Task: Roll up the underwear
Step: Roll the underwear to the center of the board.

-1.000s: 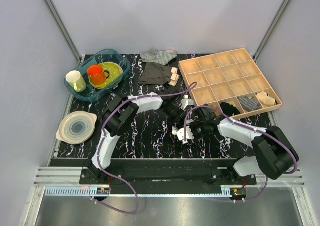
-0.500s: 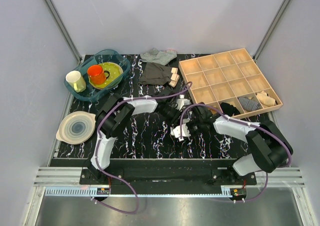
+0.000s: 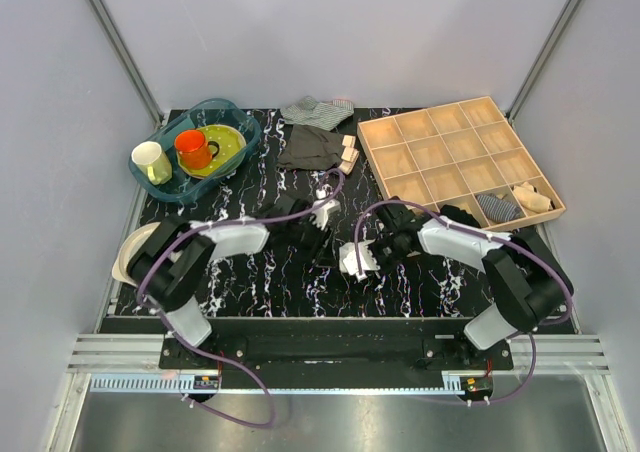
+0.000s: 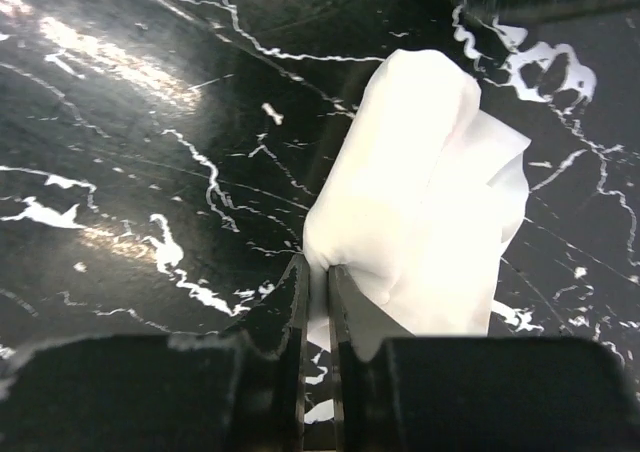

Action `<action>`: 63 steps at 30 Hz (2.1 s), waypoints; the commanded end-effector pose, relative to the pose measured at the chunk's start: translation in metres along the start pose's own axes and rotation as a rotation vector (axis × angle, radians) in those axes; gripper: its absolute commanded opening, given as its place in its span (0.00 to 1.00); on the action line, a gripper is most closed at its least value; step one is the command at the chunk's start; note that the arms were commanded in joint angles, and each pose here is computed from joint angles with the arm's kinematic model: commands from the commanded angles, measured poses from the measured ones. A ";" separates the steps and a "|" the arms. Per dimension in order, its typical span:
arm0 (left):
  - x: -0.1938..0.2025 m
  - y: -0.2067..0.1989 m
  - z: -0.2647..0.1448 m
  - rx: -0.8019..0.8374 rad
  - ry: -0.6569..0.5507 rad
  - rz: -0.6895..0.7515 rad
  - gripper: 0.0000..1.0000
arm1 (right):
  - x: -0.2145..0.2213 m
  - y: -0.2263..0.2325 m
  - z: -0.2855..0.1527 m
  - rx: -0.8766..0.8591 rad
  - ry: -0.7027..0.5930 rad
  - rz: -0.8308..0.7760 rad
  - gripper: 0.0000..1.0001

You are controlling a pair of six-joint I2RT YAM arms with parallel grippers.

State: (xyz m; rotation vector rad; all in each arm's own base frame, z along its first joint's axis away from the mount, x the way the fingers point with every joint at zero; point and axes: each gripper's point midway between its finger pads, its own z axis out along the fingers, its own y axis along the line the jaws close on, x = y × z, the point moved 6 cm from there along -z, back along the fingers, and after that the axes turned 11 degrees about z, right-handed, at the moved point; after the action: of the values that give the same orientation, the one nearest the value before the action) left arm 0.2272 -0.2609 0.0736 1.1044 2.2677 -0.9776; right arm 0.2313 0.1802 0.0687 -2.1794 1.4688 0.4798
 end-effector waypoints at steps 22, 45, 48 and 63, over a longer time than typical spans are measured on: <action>-0.008 -0.071 0.008 -0.161 -0.456 0.881 0.56 | -0.007 0.025 -0.012 -0.307 -0.021 0.204 0.02; 0.004 -0.067 0.037 0.144 -0.488 0.699 0.59 | -0.001 0.029 -0.009 -0.224 -0.023 0.153 0.02; 0.002 -0.065 0.044 0.158 -0.459 0.682 0.47 | 0.000 0.030 -0.009 -0.220 -0.023 0.154 0.02; 0.033 -0.041 0.066 0.247 -0.111 0.372 0.00 | -0.008 0.022 -0.015 -0.126 -0.061 0.174 0.22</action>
State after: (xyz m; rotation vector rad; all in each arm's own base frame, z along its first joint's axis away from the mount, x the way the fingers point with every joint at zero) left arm 0.1904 -0.3211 0.0542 1.4359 1.5451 -1.0458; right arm 0.2017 0.1595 0.0681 -2.1910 1.7166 0.7530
